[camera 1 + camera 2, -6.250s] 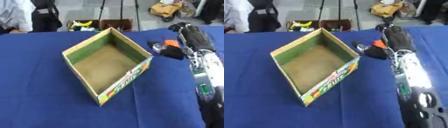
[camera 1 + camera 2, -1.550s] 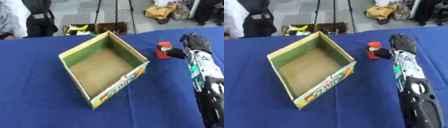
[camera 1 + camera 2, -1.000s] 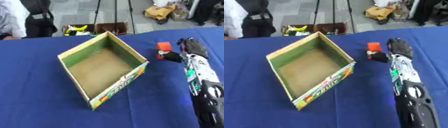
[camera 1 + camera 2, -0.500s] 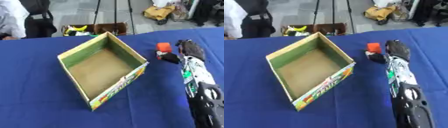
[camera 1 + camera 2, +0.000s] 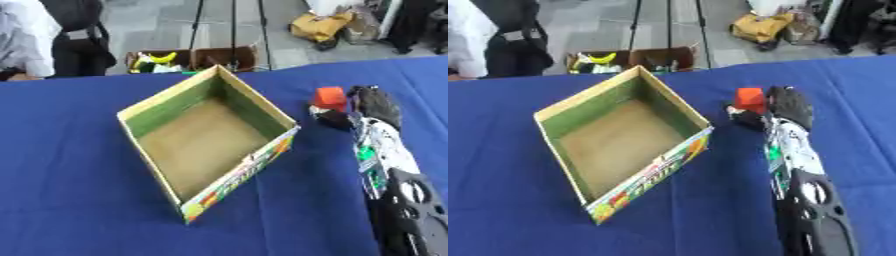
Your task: Pick up objects on the table and place them in the box.
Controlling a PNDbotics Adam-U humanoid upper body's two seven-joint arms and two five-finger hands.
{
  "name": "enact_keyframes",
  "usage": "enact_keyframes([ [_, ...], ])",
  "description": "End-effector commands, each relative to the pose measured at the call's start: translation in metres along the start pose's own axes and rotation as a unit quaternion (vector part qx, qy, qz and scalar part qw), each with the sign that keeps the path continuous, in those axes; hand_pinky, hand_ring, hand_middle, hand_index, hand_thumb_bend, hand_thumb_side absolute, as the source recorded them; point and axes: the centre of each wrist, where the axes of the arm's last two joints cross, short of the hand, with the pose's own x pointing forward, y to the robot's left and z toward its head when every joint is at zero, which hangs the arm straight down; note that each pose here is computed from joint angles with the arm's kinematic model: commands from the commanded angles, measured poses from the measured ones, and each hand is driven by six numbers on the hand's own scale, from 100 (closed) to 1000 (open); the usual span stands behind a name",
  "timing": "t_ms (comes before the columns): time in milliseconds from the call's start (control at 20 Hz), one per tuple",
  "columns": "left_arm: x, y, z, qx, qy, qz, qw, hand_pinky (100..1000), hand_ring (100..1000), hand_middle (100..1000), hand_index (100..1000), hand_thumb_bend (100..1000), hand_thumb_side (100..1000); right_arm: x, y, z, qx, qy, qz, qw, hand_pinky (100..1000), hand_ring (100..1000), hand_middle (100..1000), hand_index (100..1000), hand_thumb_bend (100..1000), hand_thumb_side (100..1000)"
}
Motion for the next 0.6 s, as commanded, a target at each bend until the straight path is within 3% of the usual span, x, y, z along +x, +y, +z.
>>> enact_keyframes([
  [50,0.007,0.001,-0.005,-0.005,-0.017,-0.004,1.0,438,581,652,915,520,930,0.006,-0.01,-0.003,-0.015,-0.003,-0.017,1.0,485,591,539,799,602,768],
  [600,0.006,0.001,-0.003,-0.007,-0.014,-0.004,1.0,438,581,653,915,523,930,0.012,-0.021,-0.008,-0.059,0.015,-0.014,0.998,483,592,541,804,591,828],
])
